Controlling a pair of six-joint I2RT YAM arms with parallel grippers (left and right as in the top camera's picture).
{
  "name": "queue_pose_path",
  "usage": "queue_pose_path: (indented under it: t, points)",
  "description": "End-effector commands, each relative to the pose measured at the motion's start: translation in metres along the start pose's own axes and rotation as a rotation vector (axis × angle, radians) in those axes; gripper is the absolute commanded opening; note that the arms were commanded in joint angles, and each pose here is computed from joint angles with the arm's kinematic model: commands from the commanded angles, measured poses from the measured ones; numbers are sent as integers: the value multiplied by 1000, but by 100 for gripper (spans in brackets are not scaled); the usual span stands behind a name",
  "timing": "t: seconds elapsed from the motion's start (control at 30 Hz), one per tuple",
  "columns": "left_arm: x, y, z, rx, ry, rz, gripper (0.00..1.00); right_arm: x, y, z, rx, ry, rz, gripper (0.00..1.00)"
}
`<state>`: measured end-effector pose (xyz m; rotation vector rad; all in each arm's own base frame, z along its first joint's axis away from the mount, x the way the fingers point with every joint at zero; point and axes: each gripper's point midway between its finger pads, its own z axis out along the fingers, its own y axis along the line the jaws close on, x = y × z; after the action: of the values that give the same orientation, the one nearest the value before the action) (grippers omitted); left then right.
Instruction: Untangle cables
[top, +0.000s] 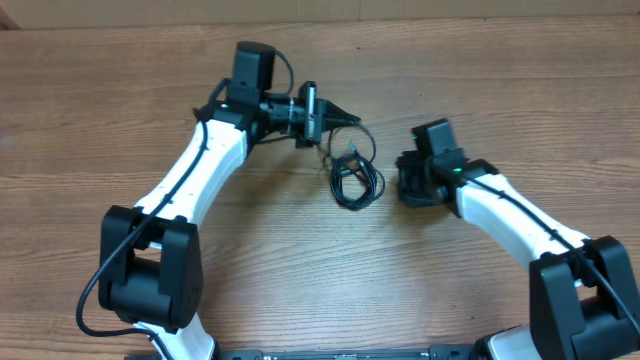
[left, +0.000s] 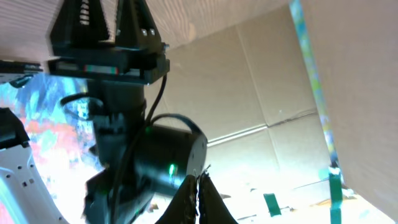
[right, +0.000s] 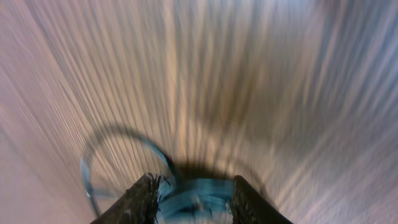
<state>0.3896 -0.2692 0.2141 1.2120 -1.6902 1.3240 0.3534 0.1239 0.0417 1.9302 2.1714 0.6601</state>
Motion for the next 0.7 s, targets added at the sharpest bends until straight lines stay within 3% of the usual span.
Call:
queue_pose_path:
  t: [0.0, 0.23, 0.33, 0.43, 0.57, 0.67]
  points:
    - [18, -9, -16, 20, 50, 61, 4, -35, 11, -6, -19, -78, -201, 37]
    - [-10, -30, -34, 121, -90, 142, 4, -111, 6, -21, 23, -158, -318, 38]
    - [-26, -36, -37, 153, -186, 197, 4, -123, 6, -24, 10, -124, -337, 38]
    - [-40, -35, -39, 160, -260, 152, 4, -130, 5, -27, -4, -93, -371, 38]
    - [-73, -28, -49, 177, -435, 44, 5, -136, -5, -29, 31, -73, -413, 45]
    - [-78, -28, -52, 185, -467, 30, 4, -124, -9, -29, 23, 6, -430, 56]
